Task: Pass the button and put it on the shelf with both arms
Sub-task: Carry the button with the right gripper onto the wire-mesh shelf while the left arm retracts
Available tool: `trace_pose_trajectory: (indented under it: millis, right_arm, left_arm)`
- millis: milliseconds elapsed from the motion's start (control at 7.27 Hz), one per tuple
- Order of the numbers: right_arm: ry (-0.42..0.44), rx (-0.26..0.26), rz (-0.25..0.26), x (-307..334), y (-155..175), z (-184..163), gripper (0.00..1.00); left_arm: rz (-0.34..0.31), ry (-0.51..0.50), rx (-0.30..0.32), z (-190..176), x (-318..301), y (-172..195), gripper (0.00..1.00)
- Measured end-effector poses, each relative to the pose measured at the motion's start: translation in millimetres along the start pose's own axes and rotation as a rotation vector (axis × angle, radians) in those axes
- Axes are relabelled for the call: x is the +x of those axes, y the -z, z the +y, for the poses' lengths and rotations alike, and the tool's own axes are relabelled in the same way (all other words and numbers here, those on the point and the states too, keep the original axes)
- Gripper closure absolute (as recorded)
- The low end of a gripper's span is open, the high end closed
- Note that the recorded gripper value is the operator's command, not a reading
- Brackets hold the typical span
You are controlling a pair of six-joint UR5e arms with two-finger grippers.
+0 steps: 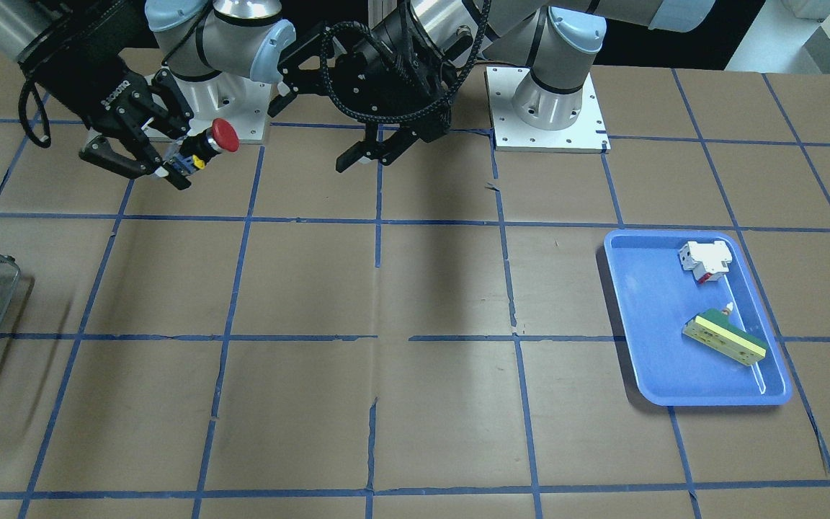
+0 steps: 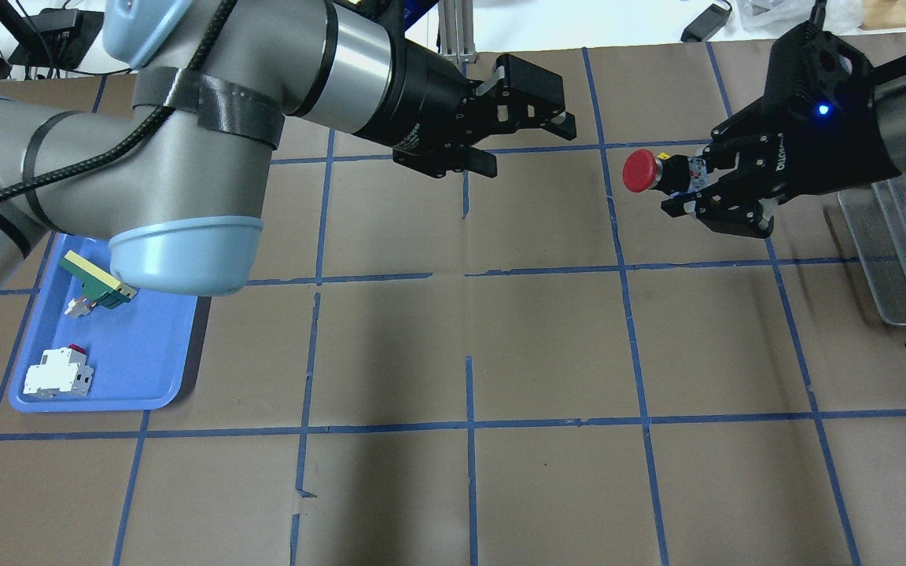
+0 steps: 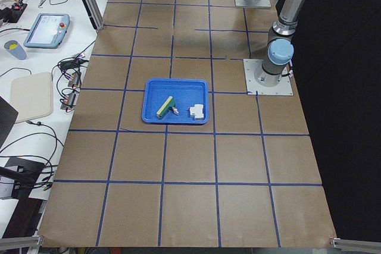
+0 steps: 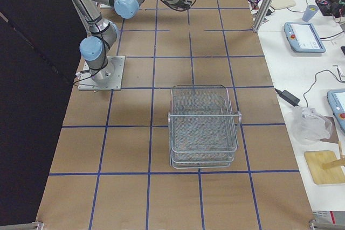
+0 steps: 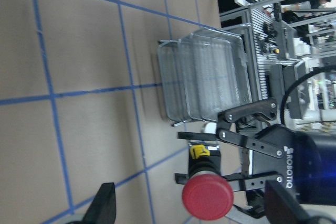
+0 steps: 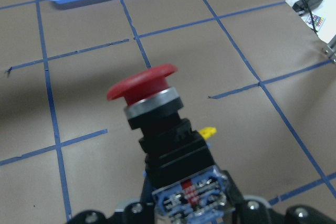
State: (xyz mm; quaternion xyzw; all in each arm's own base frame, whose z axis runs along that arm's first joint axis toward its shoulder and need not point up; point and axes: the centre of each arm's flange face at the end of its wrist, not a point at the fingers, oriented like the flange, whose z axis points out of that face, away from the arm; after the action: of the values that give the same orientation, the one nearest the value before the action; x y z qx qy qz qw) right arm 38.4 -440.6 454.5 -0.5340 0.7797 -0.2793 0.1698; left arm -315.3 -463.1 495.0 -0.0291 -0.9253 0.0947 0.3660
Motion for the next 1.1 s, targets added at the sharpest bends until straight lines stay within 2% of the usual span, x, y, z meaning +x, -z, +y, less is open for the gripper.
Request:
trace_pose_trajectory:
  millis: [138,413,688,963,1101]
  right_arm:
    - [-0.054,-0.039,0.028,22.0,12.9,22.5,1.00]
    - [-0.170,-0.124,0.089,68.7,48.2,77.6,1.00]
    - [-0.368,-0.210,0.145,97.7,78.3,144.0,1.00]
    - [-0.531,-0.293,0.235,109.2,97.6,178.7,1.00]
    - [-0.629,-0.318,0.269,115.6,101.3,196.1,1.00]
  left_arm:
    - [-0.114,0.032,-0.022,-7.3,-14.1,13.9,0.00]
    - [-0.326,0.167,-0.098,-31.3,-60.4,68.3,0.00]
    - [-0.517,0.244,-0.118,-39.1,-99.6,108.6,0.00]
    - [-0.666,0.254,-0.134,-40.4,-123.7,115.8,0.00]
    - [-0.719,0.252,-0.155,-40.5,-134.9,112.6,0.00]
